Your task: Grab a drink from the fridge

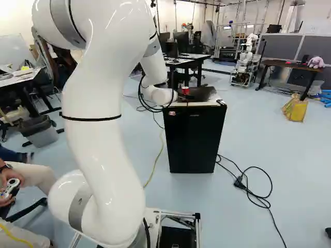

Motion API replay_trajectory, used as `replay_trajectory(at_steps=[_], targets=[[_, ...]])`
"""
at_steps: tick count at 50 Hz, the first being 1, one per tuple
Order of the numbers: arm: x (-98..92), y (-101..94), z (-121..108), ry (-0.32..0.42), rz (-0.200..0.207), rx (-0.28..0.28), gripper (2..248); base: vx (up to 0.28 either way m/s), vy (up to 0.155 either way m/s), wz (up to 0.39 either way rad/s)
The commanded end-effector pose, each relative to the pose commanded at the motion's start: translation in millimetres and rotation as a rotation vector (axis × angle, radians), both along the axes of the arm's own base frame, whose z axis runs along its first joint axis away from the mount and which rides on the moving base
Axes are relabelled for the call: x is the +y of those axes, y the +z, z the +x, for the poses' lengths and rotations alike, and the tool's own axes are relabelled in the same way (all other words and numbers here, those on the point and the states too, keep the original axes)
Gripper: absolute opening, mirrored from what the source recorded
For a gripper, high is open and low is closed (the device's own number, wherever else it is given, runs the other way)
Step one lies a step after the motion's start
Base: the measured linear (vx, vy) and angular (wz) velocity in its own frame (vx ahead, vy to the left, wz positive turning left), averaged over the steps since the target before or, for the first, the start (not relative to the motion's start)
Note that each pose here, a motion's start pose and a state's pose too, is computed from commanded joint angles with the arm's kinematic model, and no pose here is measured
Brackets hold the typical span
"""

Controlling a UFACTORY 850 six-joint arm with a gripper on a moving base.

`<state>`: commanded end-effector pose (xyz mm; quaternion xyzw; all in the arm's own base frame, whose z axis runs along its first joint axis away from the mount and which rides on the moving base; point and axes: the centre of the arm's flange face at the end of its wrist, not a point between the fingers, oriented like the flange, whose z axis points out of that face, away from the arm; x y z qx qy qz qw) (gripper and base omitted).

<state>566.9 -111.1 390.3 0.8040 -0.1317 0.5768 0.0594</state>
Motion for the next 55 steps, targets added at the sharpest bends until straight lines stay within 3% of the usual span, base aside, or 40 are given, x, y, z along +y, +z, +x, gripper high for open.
replay_trajectory(at_steps=[19,55], targets=[[-0.6,4.2,8.6,0.023,-0.035,-0.070,247,0.000,0.000,0.000],[-15.3,1.4,31.4,0.007,-0.041,-0.090,247,0.000,0.000,0.000]])
